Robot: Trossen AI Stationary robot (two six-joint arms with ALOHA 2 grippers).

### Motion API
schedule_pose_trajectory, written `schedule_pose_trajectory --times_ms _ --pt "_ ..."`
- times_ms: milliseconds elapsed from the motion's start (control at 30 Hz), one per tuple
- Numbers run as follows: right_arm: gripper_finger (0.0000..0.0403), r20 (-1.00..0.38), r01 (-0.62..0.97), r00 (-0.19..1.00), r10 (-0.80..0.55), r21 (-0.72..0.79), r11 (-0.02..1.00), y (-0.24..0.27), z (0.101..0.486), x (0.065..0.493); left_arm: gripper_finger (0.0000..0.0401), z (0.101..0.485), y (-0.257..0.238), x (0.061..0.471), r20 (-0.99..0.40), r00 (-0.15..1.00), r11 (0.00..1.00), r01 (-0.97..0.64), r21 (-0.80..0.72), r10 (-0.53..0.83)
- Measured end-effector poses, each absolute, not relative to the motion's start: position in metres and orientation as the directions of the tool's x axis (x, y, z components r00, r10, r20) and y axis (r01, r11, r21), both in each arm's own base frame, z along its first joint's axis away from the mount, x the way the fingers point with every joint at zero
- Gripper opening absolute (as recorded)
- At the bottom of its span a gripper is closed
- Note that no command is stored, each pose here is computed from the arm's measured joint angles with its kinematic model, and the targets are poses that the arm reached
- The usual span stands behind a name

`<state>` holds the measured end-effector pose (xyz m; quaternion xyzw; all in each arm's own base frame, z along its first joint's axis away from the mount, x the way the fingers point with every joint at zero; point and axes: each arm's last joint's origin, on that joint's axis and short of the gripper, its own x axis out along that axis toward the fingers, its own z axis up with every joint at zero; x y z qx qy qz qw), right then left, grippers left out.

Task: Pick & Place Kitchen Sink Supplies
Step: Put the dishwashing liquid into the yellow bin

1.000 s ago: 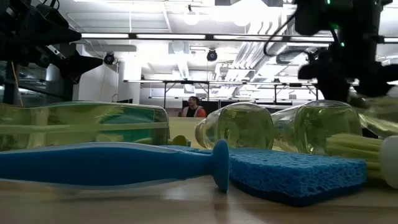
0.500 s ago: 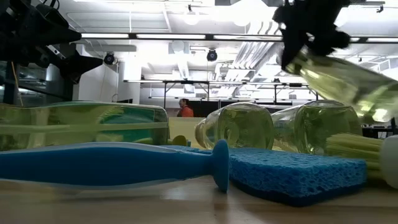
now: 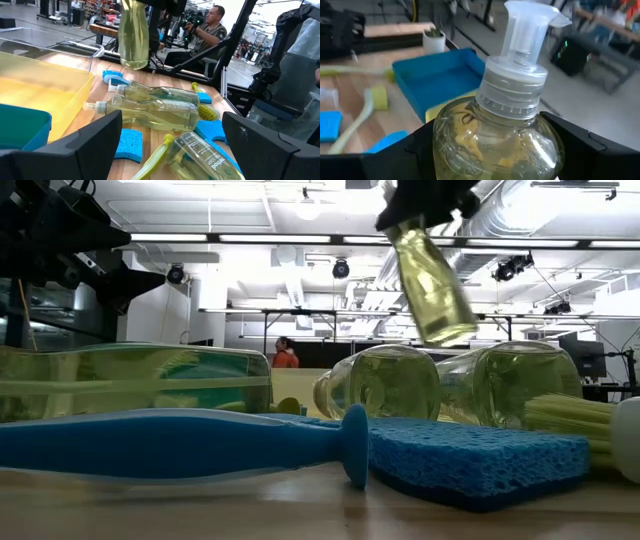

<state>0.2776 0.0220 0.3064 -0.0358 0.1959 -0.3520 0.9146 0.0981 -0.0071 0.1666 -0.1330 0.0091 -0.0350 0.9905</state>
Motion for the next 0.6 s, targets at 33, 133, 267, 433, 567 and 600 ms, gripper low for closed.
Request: schedule_pose_trajectory --times_ms 33,133,267,433,567,600 --pt "0.0273 -0.313 0.622 0.687 -0.655 -0.213 0.754 0.021 0.305 0.279 0.0340 0.167 -0.007 0.098 -0.009 0.997 0.962 0.067 -0.264 -0.072" --pt "0.0272 -0.234 0.603 0.734 -0.637 -0.206 0.771 0.019 0.301 0.284 0.0340 0.167 -0.007 0.098 -0.009 0.997 0.962 0.067 -0.264 -0.072" --pt "0.0272 -0.115 0.600 0.774 -0.623 -0.179 0.779 0.016 0.300 0.286 0.0340 0.167 -0.007 0.098 -0.009 0.997 0.962 0.067 -0.264 -0.072" --pt "0.0272 -0.046 0.602 0.787 -0.615 -0.157 0.783 0.007 0.293 0.285 0.0340 0.167 -0.007 0.098 -0.009 0.997 0.962 0.067 -0.264 -0.072" --pt "0.0272 -0.011 0.637 0.765 -0.643 -0.131 0.760 -0.006 0.286 0.283 0.0340 0.167 -0.007 0.098 -0.009 0.997 0.962 0.067 -0.264 -0.072" --pt "0.0272 0.002 0.637 0.767 -0.642 -0.133 0.760 -0.010 0.285 0.283 0.0340 0.167 -0.007 0.098 -0.009 0.997 0.962 0.067 -0.264 -0.072"
